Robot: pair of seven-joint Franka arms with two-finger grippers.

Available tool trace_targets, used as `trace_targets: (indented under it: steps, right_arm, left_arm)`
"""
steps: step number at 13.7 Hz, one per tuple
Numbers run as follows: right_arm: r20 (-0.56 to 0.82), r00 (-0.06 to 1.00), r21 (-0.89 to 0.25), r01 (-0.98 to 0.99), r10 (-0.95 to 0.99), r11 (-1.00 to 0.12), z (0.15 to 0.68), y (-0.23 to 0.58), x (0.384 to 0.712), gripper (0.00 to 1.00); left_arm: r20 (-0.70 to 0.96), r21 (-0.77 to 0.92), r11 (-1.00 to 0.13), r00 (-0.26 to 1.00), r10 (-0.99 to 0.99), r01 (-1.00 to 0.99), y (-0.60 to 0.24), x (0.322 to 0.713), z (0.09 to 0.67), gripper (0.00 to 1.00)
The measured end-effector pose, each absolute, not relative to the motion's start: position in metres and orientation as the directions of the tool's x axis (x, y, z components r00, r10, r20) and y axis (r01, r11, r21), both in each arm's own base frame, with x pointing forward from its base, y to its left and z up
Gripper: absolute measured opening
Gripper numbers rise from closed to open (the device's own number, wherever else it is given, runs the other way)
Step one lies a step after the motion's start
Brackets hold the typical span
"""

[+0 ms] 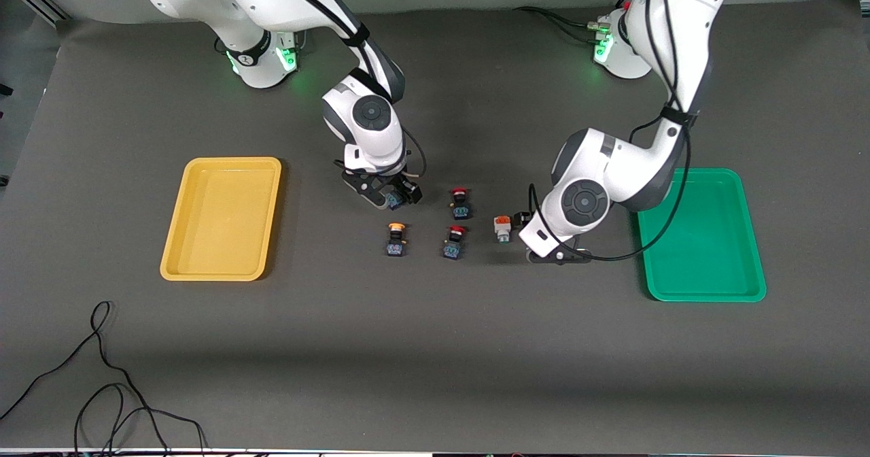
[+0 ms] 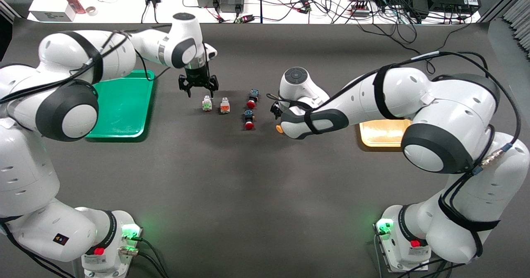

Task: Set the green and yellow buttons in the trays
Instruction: 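Grasp the yellow button with the right gripper while the left gripper grasps the green button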

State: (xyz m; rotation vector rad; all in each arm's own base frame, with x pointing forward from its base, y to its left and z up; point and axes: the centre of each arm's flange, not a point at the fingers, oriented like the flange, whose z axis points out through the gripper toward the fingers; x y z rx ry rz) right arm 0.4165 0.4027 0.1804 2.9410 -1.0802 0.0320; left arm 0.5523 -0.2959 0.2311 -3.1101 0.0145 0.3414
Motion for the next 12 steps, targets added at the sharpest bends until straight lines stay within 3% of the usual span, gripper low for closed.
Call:
trace_targets:
  steps: [2,3,7,8,10,12]
  right_arm:
    - [0.023,0.762,0.001,-0.647,-0.647,-0.762,0.173,0.402,0.417,1.00]
    - [0.023,0.762,0.002,-0.647,-0.647,-0.763,0.172,0.403,0.417,0.93]
    - [0.024,0.762,-0.008,-0.647,-0.647,-0.763,0.176,0.406,0.420,0.44]
    - [0.024,0.763,-0.011,-0.646,-0.646,-0.763,0.177,0.407,0.421,0.40]
    - [0.025,0.763,-0.019,-0.646,-0.646,-0.763,0.182,0.410,0.424,0.40]
    - [0.022,0.763,0.011,-0.646,-0.646,-0.763,0.198,0.418,0.431,0.40]
  left_arm:
    - [-0.209,-0.012,-1.000,0.978,-0.007,-0.009,-0.300,0.543,0.207,1.00]
    - [-0.213,-0.018,-1.000,0.977,0.001,-0.003,-0.303,0.539,0.196,1.00]
    - [-0.219,-0.026,-1.000,0.976,0.015,0.009,-0.304,0.536,0.175,0.99]
    - [-0.210,-0.023,-1.000,0.978,0.017,0.012,-0.303,0.537,0.174,0.98]
    - [-0.199,-0.018,-1.000,0.980,0.018,0.014,-0.303,0.539,0.175,0.78]
    - [-0.189,-0.014,-1.000,0.982,0.019,0.017,-0.303,0.542,0.177,0.76]
